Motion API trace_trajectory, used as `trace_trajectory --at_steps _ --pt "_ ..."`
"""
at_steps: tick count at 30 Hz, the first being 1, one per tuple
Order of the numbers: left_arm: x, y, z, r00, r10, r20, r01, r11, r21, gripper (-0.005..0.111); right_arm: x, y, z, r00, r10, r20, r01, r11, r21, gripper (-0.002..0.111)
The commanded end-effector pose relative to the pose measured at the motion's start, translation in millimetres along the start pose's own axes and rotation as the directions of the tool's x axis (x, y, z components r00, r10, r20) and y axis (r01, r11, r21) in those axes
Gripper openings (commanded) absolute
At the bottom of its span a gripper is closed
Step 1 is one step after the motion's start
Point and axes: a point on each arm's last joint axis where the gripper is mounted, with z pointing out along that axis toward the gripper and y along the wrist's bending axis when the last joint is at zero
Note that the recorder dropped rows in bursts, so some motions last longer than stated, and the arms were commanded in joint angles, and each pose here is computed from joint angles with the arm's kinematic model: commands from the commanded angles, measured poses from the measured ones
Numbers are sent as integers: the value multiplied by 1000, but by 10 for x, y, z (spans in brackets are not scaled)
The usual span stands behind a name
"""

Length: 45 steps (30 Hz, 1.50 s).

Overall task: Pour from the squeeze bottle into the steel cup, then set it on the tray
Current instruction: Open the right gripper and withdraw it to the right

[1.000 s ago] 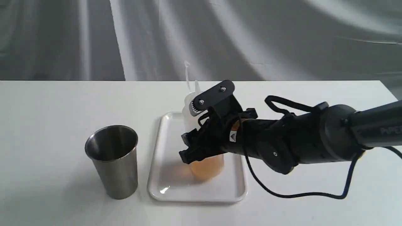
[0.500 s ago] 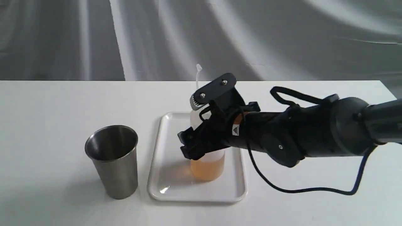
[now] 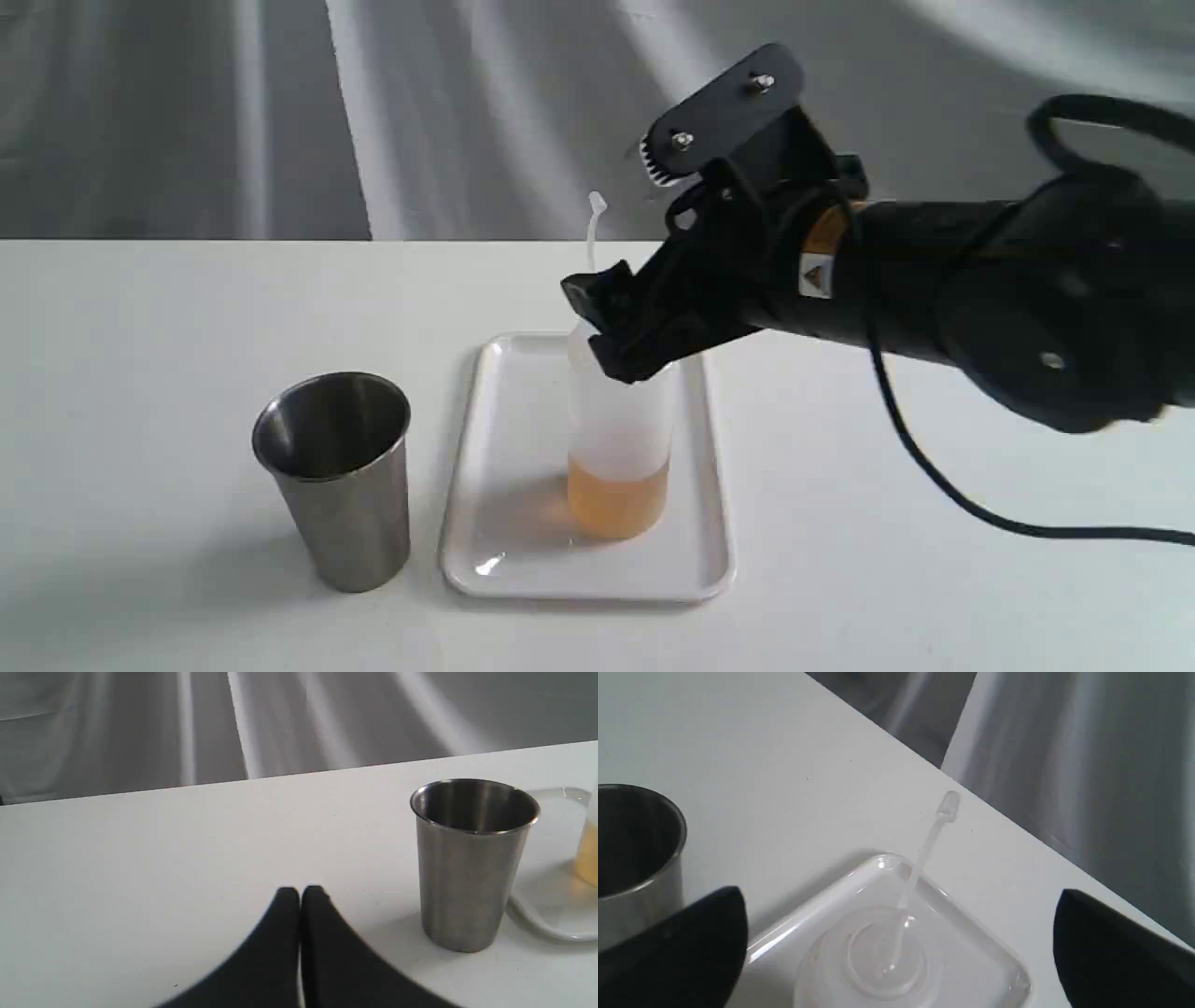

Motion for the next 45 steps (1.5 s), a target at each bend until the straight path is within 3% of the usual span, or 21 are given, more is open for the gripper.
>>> trace_trajectory --at_steps 1,8,11,18,26,34,45 --pt "7 -4 2 1000 -3 5 3 1000 6 0 -23 -6 -365 999 9 35 -10 1000 11 87" --pt "7 -4 2 1000 -2 5 2 1000 6 0 132 50 -1070 994 39 102 -42 999 25 87" --pt "7 -4 2 1000 -2 5 2 1000 6 0 270 87 -1333 993 39 110 -43 999 34 81" --pt "7 -4 2 1000 -2 5 2 1000 6 0 656 198 -1662 994 37 105 -41 999 35 48" --pt "7 -4 2 1000 0 5 0 1000 6 0 651 199 -1851 983 56 176 -66 997 47 2" --pt "7 -4 2 1000 -2 5 2 1000 6 0 650 193 -1884 947 261 188 -269 963 17 0" --pt "7 -4 2 1000 -4 5 4 1000 6 0 643 195 -1903 946 258 195 -266 964 16 0"
